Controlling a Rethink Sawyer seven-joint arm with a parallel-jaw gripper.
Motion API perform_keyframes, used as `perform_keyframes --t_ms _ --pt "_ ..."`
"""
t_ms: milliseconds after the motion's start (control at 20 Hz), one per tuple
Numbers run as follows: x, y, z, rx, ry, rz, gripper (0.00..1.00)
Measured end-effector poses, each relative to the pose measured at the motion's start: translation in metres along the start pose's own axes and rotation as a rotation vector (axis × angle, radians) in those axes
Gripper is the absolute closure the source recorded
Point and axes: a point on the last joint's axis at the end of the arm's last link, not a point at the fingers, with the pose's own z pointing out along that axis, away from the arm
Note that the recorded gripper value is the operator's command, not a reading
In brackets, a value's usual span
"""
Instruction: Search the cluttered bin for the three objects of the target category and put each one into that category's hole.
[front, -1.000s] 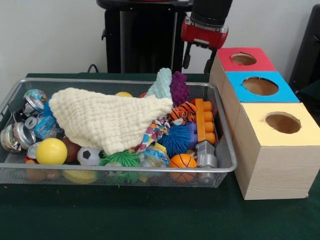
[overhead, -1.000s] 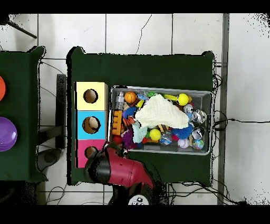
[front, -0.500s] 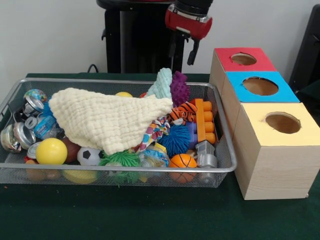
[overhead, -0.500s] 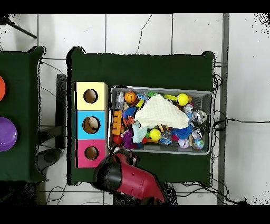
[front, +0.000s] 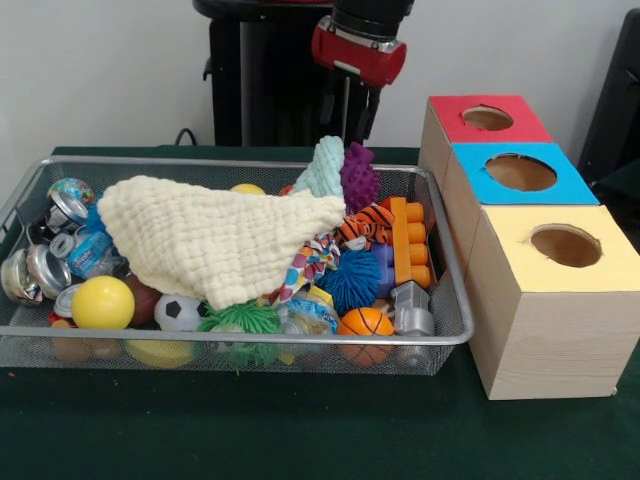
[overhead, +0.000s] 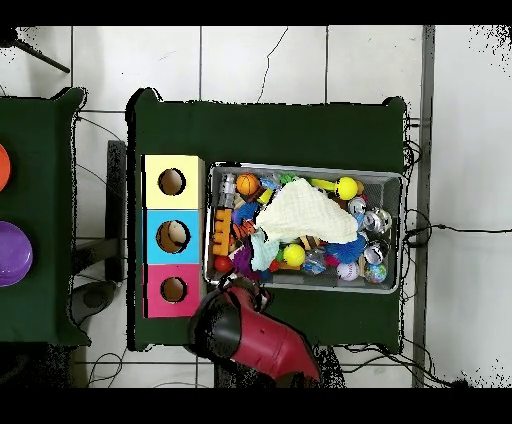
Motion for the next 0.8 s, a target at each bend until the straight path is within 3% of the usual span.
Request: perform_keyframes --t_ms 350,800 --pt "0.005 0.011 0.002 -0.006 0.007 0.009 0.0" --pt "0.013 0.054 -0.012 -0.031 0.022 -0.05 0.0"
